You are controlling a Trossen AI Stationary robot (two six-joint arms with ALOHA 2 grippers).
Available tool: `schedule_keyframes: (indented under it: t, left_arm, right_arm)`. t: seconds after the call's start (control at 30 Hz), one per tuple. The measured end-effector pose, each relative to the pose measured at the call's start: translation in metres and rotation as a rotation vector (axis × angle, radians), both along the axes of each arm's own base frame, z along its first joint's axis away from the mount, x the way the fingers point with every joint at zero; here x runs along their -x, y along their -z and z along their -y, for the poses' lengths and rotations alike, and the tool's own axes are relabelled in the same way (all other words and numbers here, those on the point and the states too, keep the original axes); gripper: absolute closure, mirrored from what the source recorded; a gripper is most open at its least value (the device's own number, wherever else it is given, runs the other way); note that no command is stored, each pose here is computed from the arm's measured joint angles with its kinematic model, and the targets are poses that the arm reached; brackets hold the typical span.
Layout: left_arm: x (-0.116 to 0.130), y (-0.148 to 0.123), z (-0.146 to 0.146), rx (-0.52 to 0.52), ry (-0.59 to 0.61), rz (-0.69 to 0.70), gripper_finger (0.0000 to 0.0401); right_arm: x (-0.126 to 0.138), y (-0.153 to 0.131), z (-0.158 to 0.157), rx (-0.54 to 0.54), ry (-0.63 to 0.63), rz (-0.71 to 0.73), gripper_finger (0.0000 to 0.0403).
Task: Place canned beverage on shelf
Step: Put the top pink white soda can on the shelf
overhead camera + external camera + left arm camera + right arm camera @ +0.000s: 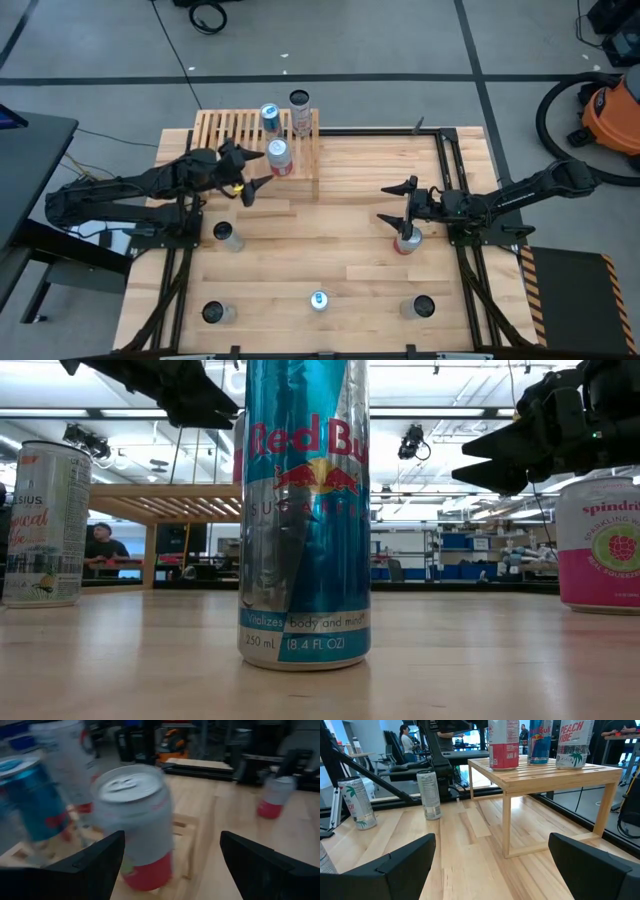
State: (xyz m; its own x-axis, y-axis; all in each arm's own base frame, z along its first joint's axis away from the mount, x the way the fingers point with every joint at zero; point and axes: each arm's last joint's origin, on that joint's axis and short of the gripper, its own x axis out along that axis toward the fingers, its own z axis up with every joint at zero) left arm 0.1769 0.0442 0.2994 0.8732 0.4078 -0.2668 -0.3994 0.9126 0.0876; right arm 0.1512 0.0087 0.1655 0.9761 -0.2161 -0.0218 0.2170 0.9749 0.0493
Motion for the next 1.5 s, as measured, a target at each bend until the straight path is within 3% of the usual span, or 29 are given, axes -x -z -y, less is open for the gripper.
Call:
schedule_keyframes:
  t: [0.27,0.5,0.83,0.97,1.2,1.5]
  left_arm:
    - [0.001,-0.001,0.0,-0.019,0.037,-0.002,0.0062]
    - [0.003,-0.001,-0.008,0.002,-0.017,0.004,0.0007]
    - [0.003,-0.001,-0.008,0.01,0.01,0.006,0.0001]
    - [0.005,-0.001,-0.011,0.039,-0.111,0.028,0.0001]
    - [0.006,-0.001,-0.012,0.04,-0.187,0.037,0.0001]
    - [0.004,-0.003,-0.011,0.004,-0.105,0.04,0.0001]
  right_arm:
    - [0.0,0.0,0.0,0.0,0.0,0.0,0.0004]
    - [0.0,0.0,0.0,0.0,0.0,0.0,0.0004]
    - [0.0,0.0,0.0,0.0,0.0,0.0,0.0004]
    - [0.0,0.0,0.0,0.0,0.0,0.0,0.0004]
    - [0.0,0.0,0.0,0.0,0.0,0.0,0.0004]
    - [0.0,0.0,0.0,0.0,-0.001,0.0,0.0004]
